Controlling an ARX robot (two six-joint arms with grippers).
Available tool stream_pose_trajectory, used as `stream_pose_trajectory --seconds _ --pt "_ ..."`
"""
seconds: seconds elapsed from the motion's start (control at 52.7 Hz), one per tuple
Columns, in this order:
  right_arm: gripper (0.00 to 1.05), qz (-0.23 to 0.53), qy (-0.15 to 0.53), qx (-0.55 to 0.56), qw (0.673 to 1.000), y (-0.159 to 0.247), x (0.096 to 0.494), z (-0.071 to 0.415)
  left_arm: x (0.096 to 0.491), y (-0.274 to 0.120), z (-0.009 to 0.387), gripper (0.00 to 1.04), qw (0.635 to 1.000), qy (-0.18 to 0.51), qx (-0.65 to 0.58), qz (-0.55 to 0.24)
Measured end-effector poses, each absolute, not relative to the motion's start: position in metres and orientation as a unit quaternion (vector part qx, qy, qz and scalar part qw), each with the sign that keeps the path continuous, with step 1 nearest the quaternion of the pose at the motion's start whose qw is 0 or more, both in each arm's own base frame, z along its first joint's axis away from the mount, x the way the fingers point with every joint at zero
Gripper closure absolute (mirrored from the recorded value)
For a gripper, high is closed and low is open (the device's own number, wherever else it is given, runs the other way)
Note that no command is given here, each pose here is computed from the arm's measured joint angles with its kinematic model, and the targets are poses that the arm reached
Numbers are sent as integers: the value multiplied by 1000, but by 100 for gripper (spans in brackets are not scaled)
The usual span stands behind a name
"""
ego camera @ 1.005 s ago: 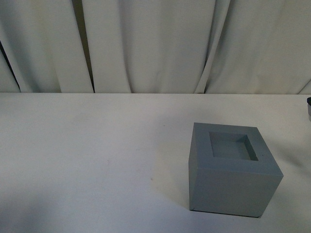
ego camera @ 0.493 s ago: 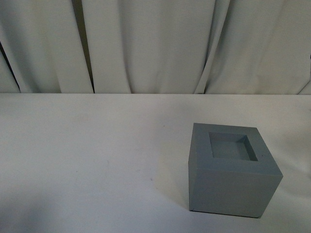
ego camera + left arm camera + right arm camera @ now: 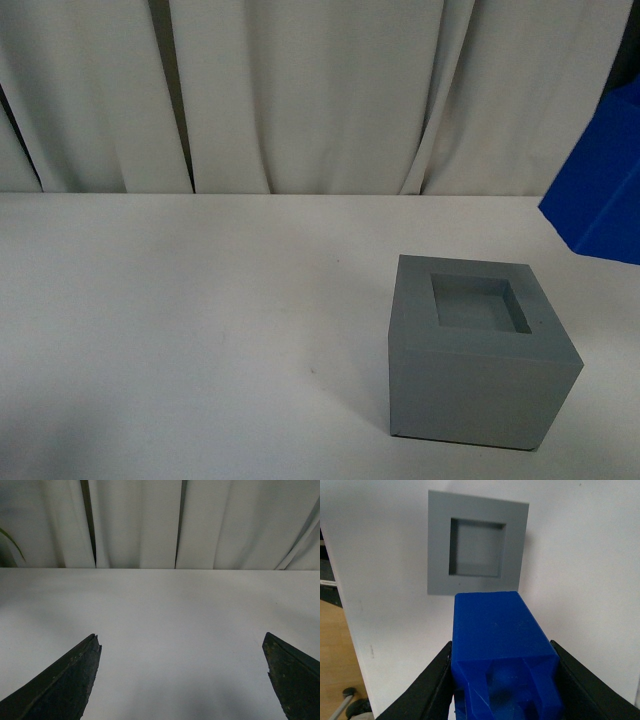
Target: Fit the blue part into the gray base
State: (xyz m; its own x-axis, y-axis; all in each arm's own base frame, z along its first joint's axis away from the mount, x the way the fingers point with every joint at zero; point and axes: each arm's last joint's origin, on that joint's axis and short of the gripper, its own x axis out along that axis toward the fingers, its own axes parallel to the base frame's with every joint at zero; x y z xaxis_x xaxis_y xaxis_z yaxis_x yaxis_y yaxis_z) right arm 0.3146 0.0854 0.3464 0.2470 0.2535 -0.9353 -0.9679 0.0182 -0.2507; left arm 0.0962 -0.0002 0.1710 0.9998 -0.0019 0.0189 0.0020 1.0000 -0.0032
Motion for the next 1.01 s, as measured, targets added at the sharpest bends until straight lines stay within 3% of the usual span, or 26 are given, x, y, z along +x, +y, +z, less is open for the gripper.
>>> stream_pose_trajectory --seconds 0.247,1.005 --pt "57 504 349 -508 605 118 295 339 96 0 171 6 1000 -9 -2 -1" --pt "57 482 377 -497 615 133 310 309 96 0 171 6 1000 -9 -2 -1"
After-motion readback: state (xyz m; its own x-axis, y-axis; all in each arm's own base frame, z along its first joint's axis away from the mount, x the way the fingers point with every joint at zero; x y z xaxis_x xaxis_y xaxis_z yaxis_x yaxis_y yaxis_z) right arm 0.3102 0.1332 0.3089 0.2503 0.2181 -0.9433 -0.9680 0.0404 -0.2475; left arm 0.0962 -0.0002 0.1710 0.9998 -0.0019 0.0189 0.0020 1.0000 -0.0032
